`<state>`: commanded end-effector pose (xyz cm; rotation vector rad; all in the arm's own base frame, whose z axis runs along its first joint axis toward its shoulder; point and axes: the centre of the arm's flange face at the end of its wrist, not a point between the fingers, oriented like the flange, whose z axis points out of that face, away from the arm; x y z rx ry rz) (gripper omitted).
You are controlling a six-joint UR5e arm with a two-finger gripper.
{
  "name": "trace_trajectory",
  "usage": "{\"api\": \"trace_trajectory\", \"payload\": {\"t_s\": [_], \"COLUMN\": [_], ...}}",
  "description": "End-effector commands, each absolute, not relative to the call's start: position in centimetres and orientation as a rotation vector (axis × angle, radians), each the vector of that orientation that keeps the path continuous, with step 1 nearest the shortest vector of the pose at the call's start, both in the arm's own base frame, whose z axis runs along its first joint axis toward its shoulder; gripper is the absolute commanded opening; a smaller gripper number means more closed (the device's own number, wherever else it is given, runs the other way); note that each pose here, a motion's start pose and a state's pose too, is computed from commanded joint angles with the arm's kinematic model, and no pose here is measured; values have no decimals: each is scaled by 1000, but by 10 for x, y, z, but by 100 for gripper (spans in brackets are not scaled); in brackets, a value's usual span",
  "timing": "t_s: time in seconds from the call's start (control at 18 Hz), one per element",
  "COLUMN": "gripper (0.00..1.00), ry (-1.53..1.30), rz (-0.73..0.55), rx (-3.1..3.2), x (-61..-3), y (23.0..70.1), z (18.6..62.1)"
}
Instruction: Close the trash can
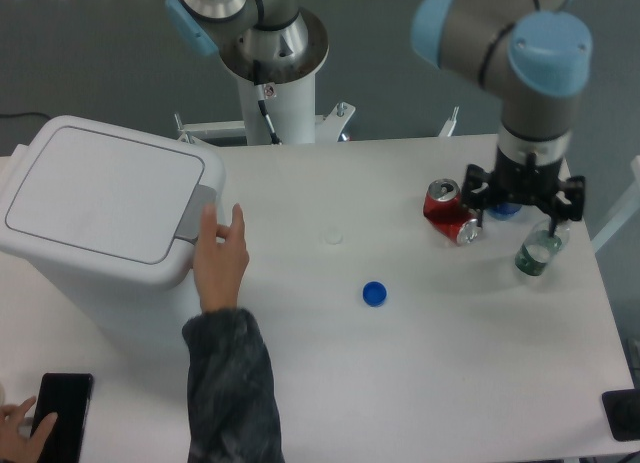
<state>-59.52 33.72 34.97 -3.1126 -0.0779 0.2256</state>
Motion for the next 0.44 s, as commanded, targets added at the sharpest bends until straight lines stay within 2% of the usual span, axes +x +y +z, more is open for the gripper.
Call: {"api": "trace_trajectory", "payload": {"t_s": [0.17,0.44], "gripper": [100,100], "ry": [131,132], "rz": [198,175], "rx": [-3136,-3139], "x": [-610,-617], "y": [325,312], "z": [334,329]}}
